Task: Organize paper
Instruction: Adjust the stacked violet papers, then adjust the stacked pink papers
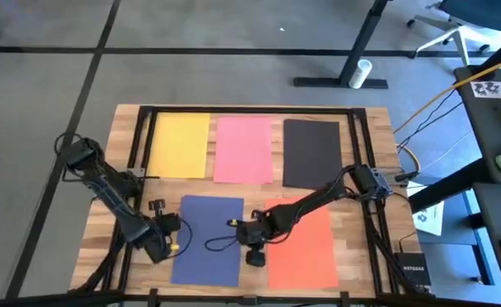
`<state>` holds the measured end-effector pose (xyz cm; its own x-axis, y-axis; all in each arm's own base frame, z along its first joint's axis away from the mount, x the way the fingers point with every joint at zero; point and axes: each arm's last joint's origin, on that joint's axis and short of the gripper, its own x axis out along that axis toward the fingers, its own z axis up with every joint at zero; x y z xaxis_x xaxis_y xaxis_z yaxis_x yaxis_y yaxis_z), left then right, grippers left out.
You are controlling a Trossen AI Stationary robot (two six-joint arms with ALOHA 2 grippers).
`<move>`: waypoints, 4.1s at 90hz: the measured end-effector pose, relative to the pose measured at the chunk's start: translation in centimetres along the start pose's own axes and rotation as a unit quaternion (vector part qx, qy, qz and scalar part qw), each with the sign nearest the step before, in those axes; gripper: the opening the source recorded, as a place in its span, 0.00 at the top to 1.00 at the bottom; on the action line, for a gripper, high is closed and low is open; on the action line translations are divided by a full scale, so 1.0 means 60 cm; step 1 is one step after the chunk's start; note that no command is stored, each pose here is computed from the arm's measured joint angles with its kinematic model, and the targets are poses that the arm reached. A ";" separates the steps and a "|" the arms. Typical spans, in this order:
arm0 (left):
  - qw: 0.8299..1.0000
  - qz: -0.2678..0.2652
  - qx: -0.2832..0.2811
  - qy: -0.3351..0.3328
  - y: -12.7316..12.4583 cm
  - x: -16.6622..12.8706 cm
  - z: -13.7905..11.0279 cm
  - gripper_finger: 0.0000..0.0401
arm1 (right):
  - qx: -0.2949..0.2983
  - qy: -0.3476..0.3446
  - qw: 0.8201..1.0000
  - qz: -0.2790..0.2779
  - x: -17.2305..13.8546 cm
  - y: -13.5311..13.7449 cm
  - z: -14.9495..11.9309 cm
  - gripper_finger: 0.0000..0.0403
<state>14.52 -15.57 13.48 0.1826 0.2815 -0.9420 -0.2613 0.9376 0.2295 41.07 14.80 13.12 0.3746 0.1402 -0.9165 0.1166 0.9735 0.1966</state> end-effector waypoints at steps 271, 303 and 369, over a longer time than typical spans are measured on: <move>0.998 0.056 -0.011 -0.033 0.048 0.046 0.049 1.00 | -0.021 -0.012 0.996 -0.090 0.007 -0.152 0.053 1.00; 0.997 0.070 -0.009 -0.015 0.049 0.036 0.050 1.00 | -0.022 0.004 0.995 -0.097 0.006 -0.153 0.048 1.00; 0.955 -0.115 -0.021 -0.271 0.053 -0.123 0.043 1.00 | -0.098 0.050 0.987 -0.116 -0.041 -0.086 0.010 1.00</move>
<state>14.78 -14.14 21.81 0.7009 0.1444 -0.6985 -0.1907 0.9816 0.0116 40.09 9.32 14.57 0.2649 -0.0829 -0.9607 0.0046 0.9964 -0.0847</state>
